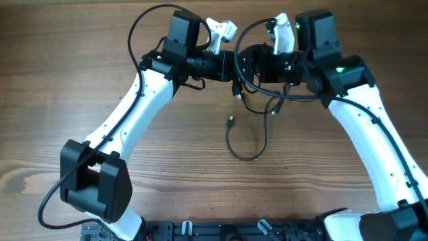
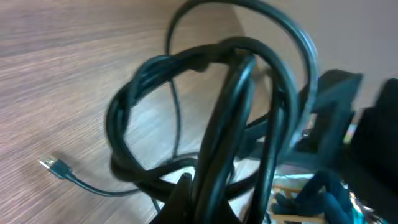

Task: Untangle cables

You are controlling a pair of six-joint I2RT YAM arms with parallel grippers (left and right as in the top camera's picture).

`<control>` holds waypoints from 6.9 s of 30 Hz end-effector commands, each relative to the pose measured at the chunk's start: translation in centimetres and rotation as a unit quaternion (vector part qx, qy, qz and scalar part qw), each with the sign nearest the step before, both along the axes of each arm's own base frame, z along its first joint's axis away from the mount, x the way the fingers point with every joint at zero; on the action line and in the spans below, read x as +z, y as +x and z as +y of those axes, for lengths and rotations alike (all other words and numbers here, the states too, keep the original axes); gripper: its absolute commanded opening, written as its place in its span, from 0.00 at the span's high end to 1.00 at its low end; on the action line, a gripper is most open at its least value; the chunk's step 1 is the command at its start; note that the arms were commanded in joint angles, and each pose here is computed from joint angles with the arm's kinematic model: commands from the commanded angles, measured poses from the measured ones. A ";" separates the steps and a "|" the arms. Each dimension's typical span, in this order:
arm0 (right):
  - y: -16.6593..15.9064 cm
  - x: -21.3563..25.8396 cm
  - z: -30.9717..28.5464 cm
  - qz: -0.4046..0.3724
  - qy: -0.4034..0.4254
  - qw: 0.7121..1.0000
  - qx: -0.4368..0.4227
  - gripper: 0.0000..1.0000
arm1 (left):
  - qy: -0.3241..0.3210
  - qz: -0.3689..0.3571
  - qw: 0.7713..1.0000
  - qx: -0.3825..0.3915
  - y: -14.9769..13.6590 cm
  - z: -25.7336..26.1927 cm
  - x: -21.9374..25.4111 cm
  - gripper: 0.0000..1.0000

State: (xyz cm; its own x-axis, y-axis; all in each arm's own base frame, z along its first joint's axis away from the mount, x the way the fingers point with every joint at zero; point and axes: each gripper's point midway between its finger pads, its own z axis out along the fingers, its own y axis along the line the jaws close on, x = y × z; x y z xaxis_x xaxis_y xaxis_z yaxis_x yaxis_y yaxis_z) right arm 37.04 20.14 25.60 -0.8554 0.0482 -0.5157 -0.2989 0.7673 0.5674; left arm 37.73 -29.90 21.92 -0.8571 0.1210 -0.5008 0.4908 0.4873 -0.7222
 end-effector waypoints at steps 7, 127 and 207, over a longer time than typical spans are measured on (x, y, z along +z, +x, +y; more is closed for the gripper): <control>1.1 0.9 -6.4 0.007 -0.019 0.995 -0.099 0.00 | 0.033 -0.020 0.999 0.010 -0.3 -0.1 0.0 0.96; 3.0 -4.0 -4.1 -0.003 -0.015 0.999 0.041 0.52 | 0.203 -0.101 0.948 0.224 7.5 8.2 -2.6 0.96; -8.6 -13.5 -1.4 0.139 -0.119 0.978 -0.098 0.96 | -0.002 -0.025 0.972 0.233 5.2 7.4 6.5 0.96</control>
State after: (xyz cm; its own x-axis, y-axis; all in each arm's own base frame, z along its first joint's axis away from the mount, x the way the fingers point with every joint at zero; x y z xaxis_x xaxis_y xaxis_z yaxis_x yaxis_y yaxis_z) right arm 30.65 20.06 15.21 -0.9184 0.1053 -0.3814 -0.0857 0.8880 0.4518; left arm 40.09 -25.40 24.69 -0.8586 -0.1545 -0.4888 0.2600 0.6905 -0.6750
